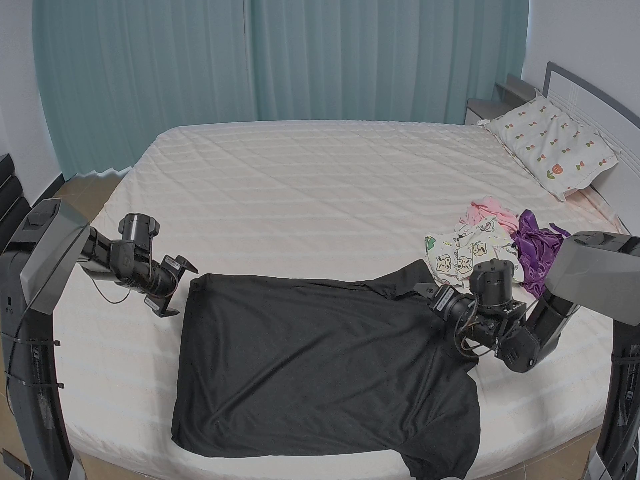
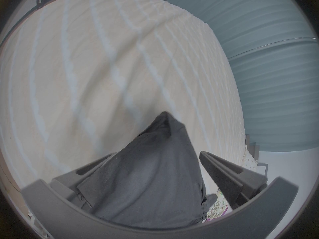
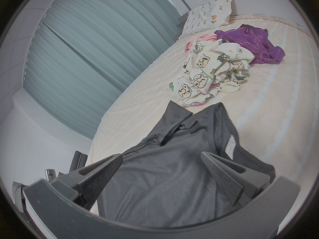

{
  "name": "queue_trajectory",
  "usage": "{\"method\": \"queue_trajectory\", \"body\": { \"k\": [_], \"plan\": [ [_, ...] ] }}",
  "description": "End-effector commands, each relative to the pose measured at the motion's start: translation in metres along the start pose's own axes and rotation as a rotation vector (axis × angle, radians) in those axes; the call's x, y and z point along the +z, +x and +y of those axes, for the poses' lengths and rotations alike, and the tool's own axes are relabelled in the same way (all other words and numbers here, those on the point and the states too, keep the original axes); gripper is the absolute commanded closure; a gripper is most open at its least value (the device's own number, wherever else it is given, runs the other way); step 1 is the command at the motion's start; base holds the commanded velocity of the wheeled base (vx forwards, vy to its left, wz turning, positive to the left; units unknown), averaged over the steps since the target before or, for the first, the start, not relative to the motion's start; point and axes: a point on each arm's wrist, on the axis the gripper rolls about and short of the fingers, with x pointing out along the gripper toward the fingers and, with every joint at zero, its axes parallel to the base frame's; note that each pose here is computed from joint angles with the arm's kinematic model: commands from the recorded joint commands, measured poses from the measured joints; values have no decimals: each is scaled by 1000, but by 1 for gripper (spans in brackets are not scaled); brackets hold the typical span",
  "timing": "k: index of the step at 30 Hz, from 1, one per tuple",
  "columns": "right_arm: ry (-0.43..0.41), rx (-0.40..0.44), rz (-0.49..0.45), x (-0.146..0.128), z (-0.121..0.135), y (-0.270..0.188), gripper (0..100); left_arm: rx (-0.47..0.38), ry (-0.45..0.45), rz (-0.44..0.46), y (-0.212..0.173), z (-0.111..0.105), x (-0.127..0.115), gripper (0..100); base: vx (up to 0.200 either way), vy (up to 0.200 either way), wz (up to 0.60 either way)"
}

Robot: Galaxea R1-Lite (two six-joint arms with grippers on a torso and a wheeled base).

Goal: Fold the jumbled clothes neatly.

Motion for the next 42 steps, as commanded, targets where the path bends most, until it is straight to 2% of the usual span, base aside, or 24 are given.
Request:
{"method": "queue_trajectory", "body": {
  "k": [1,4,8,20,28,37,42],
  "plan": [
    [-11,-34,28,15,34,41,0,-115,53,22,-40,24,-47,0,0,0,0],
    [-23,-42,47,13,44,50,0,-170,103,24,-37,32,-70,0,0,0,0],
    [-20,-67,53,15,43,73,0,-180,115,32,-36,37,-79,0,0,0,0],
    [-22,-164,75,13,38,119,0,-153,93,42,-34,46,-82,0,0,0,0],
    [-25,-198,92,14,33,121,0,-150,95,42,-34,46,-83,0,0,0,0],
    [-22,-193,86,12,32,140,0,-148,93,44,-35,47,-83,0,0,0,0],
    [-4,-173,44,19,29,158,0,-146,93,44,-35,48,-83,0,0,0,0]
  ]
}}
